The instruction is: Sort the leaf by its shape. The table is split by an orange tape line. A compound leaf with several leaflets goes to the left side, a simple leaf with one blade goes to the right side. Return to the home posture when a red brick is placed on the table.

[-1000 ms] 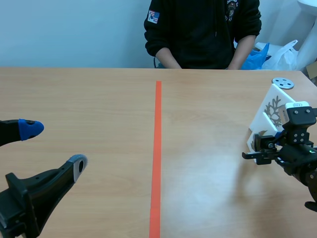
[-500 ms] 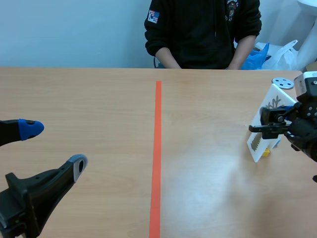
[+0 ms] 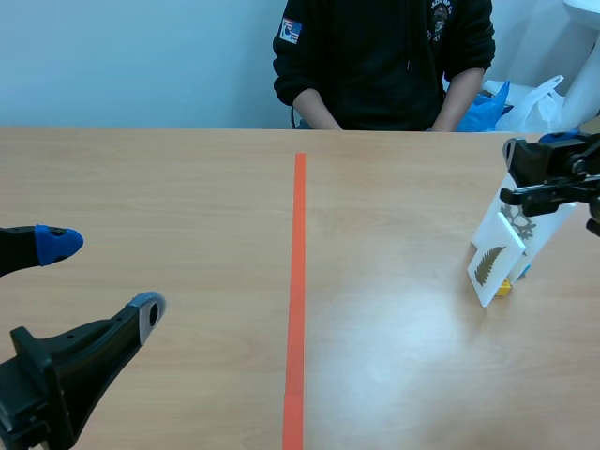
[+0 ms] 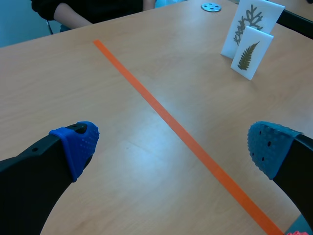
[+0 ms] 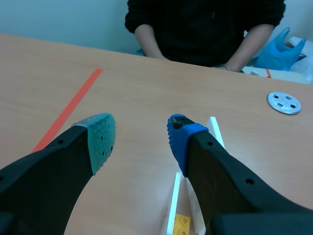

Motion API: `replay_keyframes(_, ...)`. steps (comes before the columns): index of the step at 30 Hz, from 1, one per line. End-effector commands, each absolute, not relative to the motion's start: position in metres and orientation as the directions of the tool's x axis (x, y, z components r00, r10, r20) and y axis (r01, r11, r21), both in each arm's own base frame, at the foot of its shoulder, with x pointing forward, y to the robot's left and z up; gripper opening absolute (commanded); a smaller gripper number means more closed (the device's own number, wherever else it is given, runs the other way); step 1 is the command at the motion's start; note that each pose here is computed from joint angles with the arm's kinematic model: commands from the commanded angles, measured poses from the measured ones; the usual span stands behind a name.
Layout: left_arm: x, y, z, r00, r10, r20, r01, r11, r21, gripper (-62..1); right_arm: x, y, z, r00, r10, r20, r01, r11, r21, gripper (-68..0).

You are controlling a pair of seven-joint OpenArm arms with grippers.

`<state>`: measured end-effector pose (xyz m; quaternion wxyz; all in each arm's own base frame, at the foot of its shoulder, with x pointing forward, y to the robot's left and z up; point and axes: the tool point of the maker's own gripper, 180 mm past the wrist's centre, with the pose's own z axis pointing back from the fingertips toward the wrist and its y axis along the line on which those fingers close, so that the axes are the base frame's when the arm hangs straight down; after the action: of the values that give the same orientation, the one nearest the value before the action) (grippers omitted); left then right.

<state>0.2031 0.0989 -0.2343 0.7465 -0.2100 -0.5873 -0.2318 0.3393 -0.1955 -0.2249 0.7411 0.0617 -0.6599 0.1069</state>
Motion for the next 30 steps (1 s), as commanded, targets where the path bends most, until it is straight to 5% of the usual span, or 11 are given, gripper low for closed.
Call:
replay_keyframes(1, 0.206, 0.097, -0.226, 0.174, -0.084, 0.981, 0.596, 0.802, -0.037, 1.4, 0.332, -0.198, -0.217, 0.097, 0.118, 0.988, -0.267, 0.960, -0.088, -42.4)
replay_keyframes(15, 0.206, 0.097, -0.226, 0.175, -0.085, 0.981, 0.596, 0.802, -0.037, 1.4, 0.247, -0.153, -0.225, 0.221, 0.120, 0.968, -0.486, 0.874, 0.002, 0.4)
replay_keyframes(30, 0.206, 0.097, -0.226, 0.175, -0.085, 0.981, 0.596, 0.802, -0.037, 1.4, 0.225, -0.139, -0.228, 0.261, 0.108, 0.959, -0.510, 0.859, 0.041, 0.4)
